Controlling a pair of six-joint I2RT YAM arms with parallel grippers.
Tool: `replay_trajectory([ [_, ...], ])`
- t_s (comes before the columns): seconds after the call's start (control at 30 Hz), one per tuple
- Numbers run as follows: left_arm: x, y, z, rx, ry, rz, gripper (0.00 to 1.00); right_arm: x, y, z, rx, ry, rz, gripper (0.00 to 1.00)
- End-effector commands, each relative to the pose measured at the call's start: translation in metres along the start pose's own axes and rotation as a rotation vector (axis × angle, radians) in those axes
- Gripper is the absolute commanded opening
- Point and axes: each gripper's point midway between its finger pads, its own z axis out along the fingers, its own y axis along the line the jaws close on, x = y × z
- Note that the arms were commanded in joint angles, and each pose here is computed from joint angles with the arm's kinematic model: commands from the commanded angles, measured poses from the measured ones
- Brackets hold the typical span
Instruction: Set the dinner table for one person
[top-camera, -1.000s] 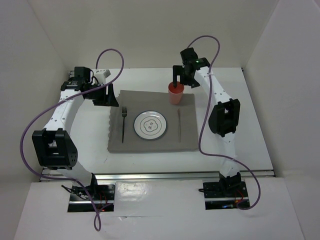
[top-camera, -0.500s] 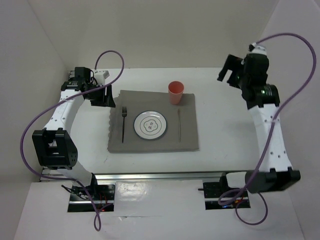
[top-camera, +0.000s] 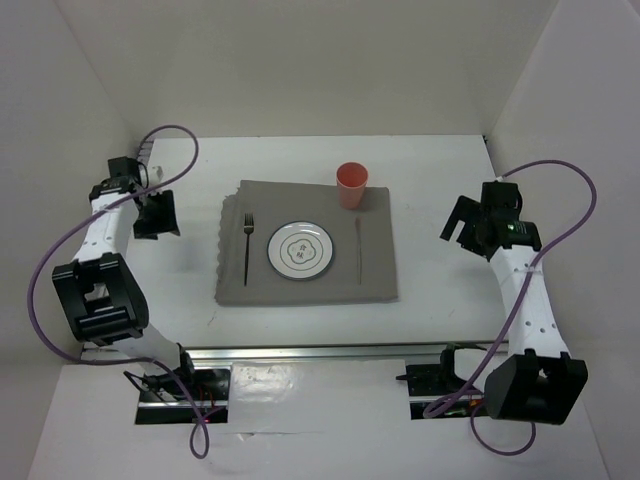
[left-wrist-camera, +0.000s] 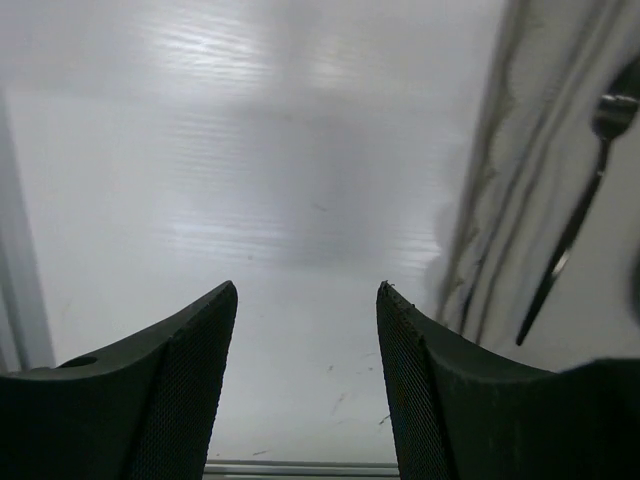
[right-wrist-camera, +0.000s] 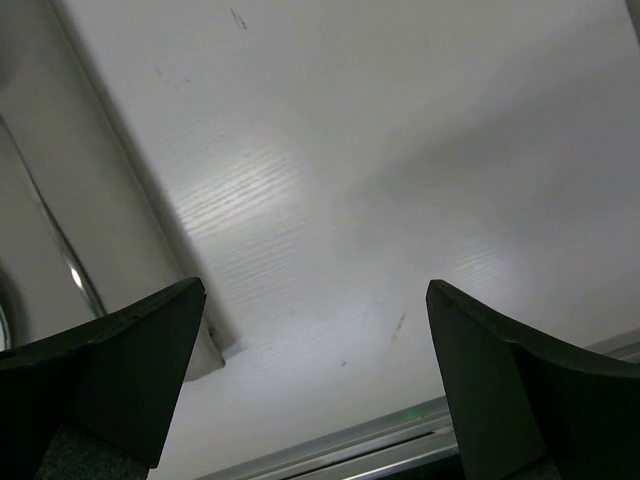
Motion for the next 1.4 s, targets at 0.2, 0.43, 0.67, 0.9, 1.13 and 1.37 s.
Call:
replay_trajectory([
  [0.2,-0.003,0.031,-0.025,-0.055,-0.070,-0.087,0.64,-0.028,0.017,-0.012,-0.082,-0.090,0.025,1.00],
  [0.43,0.000,0.034,-0.032,-0.081,-0.083,-0.076,0.64,-0.026,0.020,-0.013,-0.103,-0.095,0.015,1.00],
  [0.67,0.003,0.034,-0.032,-0.080,-0.074,-0.087,0.64,-0.022,0.022,-0.012,-0.123,-0.088,0.014,1.00],
  [0.9,0.000,0.035,-0.034,-0.090,-0.082,-0.086,0.64,-0.023,0.022,-0.012,-0.128,-0.102,0.015,1.00],
  [1.13,-0.001,0.033,-0.033,-0.080,-0.076,-0.096,0.64,-0.022,0.020,-0.014,-0.119,-0.105,0.016,1.00],
  [1.37,-0.002,0.033,-0.036,-0.080,-0.085,-0.095,0.64,-0.023,0.020,-0.016,-0.122,-0.114,0.017,1.00],
])
